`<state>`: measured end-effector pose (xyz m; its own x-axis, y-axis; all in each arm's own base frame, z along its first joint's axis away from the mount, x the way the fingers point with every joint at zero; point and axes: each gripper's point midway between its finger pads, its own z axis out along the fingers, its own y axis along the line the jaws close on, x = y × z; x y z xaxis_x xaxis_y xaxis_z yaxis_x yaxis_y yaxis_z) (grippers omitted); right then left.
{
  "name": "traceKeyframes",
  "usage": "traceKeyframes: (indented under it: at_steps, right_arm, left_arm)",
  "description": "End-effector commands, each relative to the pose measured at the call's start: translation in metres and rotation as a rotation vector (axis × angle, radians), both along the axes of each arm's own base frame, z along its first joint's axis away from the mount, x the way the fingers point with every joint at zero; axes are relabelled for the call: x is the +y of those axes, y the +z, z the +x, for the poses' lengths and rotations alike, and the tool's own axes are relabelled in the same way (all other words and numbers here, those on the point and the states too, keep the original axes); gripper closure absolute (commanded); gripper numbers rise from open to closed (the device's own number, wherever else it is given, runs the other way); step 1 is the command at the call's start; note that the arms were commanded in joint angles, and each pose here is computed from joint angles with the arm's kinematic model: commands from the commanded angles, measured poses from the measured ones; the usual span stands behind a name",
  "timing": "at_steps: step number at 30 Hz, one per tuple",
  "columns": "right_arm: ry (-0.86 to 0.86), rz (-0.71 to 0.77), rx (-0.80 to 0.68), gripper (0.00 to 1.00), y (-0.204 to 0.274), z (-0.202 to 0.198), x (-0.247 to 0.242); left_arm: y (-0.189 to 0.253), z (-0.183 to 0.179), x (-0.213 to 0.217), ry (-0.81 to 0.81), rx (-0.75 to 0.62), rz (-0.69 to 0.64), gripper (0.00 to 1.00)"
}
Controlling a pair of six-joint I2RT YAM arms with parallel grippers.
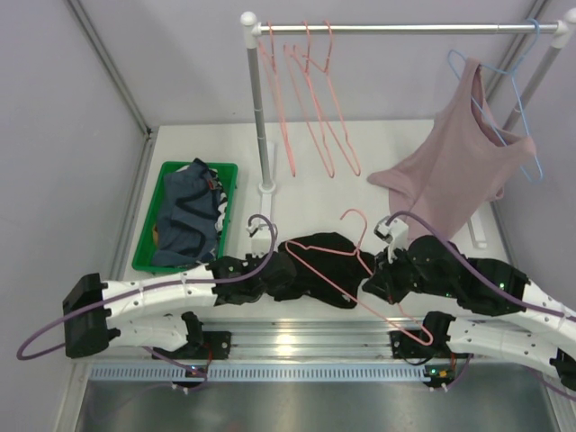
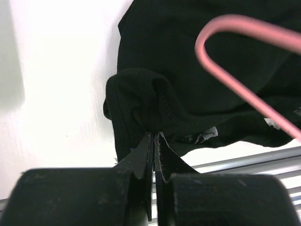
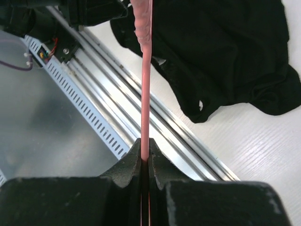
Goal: Place the tank top on the hanger
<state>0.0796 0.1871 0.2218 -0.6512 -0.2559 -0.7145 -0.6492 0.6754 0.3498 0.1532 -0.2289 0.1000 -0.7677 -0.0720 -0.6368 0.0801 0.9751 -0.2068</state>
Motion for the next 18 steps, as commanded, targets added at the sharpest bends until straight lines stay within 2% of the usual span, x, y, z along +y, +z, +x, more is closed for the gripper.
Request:
traceKeyframes:
  at_steps: [1,10,18]
  right_arm:
    - [0.109,0.045,0.024,1.0,0.005,-0.018,0.009]
    - [0.149,0.012,0.076,1.0,-0.015,-0.027,0.011]
    - [0.176,-0.007,0.099,1.0,-0.028,-0.03,0.015]
  left_arm:
    - [0.009,0.004,-0.004,-0.012,-0.046,-0.059,1.0]
    - [0.005,0.0,0.001,-0.017,-0.039,-0.068,1.0]
    - [0.006,-0.001,-0.001,-0.03,-0.039,-0.077,0.96]
